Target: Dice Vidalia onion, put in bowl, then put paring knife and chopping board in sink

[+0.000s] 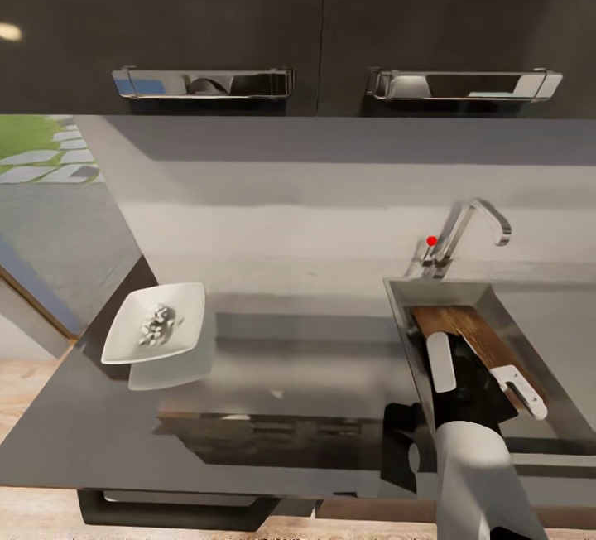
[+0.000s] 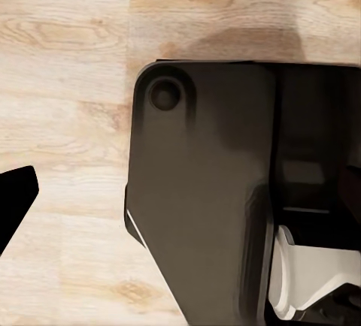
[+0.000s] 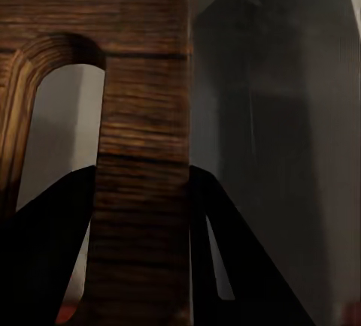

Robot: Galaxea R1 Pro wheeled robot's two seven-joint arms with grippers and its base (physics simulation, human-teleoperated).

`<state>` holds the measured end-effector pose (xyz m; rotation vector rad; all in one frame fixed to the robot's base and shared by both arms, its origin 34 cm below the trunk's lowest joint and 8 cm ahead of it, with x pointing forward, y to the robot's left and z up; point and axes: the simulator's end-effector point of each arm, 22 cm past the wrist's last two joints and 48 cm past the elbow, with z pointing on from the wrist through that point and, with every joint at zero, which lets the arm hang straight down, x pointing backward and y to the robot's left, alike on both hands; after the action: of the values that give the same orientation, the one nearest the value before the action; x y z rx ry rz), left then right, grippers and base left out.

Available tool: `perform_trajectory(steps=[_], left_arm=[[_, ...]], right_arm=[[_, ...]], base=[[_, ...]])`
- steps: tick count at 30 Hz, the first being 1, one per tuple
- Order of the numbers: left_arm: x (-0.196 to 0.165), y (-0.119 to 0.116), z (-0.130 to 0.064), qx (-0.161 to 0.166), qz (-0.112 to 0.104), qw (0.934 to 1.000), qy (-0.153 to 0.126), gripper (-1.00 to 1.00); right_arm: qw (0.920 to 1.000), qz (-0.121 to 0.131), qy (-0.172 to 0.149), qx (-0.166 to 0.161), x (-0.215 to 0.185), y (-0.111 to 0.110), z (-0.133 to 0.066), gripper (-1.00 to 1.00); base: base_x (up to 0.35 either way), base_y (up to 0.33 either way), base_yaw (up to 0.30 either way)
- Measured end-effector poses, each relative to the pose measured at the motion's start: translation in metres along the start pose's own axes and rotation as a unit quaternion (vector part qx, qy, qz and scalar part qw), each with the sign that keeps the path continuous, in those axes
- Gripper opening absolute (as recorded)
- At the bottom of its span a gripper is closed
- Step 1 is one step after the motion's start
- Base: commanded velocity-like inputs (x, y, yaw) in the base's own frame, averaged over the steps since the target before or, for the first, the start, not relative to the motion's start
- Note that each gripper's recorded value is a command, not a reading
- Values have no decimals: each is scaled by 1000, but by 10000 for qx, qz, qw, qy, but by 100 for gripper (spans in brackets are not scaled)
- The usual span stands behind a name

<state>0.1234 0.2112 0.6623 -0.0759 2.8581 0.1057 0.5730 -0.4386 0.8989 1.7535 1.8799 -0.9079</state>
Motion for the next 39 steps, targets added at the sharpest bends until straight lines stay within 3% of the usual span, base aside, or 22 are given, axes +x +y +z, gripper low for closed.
perform_trajectory(steps=[8,18,23,39], left_arm=[[4,0,-1,-3,5,10000,62,100],[9,1,-2,-7,11,9999,140,100],[12,1,-3,-9,14,9998,179,100],[21,2,-6,-24,16,9995,307,100]], right_arm=[[9993,-326,110,-175,24,10,13,-100],[9993,-228,298,28,33,-2,31,-100],[9990,-252,287,-219,35,10,34,-100],[9989,-330,188,-262,37,13,42,-100]], base=[[0,0,0],[0,-102,0],[0,-25,0],[100,-83,57]])
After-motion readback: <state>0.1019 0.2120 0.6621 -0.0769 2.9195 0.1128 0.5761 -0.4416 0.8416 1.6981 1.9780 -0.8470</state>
